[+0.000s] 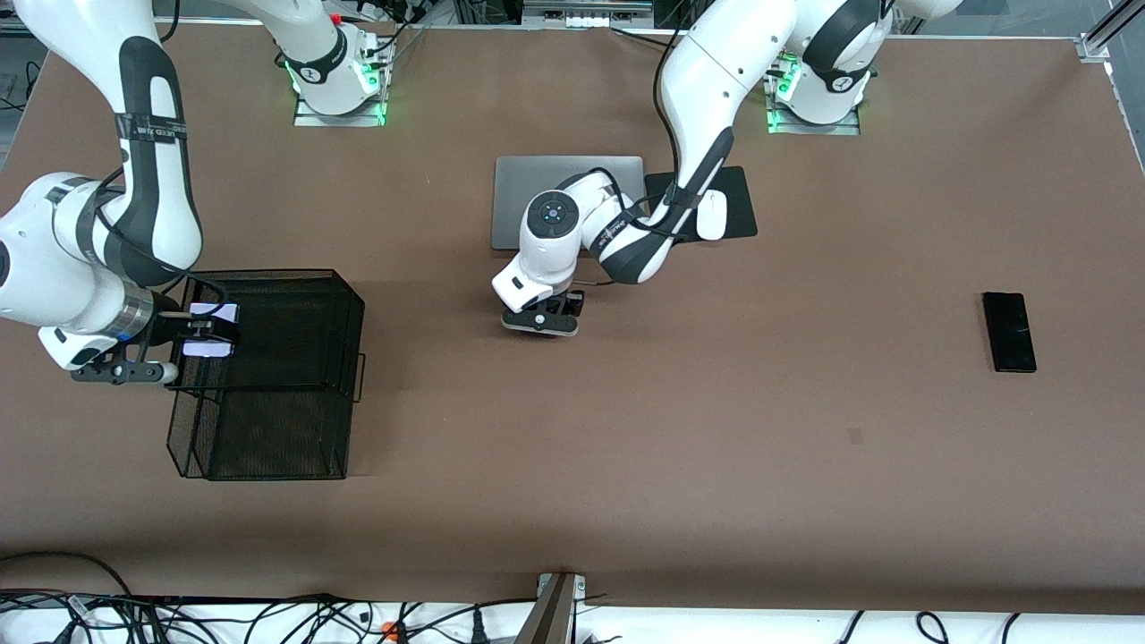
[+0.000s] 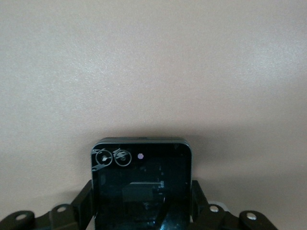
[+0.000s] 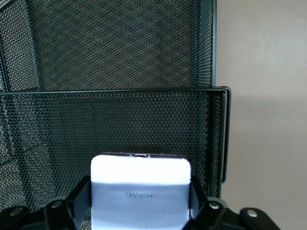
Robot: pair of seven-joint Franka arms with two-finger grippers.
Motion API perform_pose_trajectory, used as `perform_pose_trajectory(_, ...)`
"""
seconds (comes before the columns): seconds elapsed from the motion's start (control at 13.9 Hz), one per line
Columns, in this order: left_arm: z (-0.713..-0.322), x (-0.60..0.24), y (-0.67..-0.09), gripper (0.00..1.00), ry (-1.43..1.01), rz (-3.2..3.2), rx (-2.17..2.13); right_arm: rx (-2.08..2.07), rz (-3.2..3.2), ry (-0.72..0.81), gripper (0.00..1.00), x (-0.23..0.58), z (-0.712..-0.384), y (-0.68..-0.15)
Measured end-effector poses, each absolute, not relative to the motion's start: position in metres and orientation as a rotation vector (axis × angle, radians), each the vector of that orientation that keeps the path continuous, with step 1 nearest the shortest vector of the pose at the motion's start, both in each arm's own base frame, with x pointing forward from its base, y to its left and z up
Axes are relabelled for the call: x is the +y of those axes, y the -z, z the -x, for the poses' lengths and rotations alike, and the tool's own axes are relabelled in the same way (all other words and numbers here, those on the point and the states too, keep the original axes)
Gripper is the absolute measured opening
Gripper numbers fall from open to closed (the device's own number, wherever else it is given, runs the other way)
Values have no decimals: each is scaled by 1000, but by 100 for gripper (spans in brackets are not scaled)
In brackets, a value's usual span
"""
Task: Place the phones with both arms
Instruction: 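Drop the white phone into the organizer while the left gripper sets down the flip phone, then grasp the flip phone with the right gripper while the left gripper grasps the tall phone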
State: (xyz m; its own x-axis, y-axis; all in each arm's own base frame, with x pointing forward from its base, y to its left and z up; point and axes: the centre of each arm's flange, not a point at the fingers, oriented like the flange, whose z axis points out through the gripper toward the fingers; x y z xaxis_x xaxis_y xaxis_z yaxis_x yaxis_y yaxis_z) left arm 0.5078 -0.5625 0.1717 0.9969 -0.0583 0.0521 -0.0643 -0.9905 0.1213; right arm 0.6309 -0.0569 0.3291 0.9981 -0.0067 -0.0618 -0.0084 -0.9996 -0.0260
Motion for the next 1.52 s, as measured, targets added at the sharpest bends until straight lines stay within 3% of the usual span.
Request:
perform_pose_trajectory(0.14, -508, -562, -169, 83, -70, -3019, -73, 10, 3114, -88, 100, -57, -632, -331)
perform_pose_trajectory(0.22, -509, -562, -168, 84, -71, -3019, -66, 9, 3114, -83, 100, -56, -633, -333)
perform_pose_trajectory(0.36, -517, -561, -173, 99, -91, -3012, -9, 1, 3115, -60, 100, -54, -637, -340)
perform_pose_trajectory(0.87, -598, -500, -253, 100, 49, -3042, 247, 36, 3047, -158, 100, 4, -655, -435)
perform_pose_trajectory(1.23, -625, -402, -274, 100, 291, -3146, 256, 274, 3051, -177, 100, 184, -635, -449)
perform_pose_trajectory(1.52, -647, -271, -279, 100, 534, -3178, 111, 324, 3000, -65, 100, 335, -604, -411)
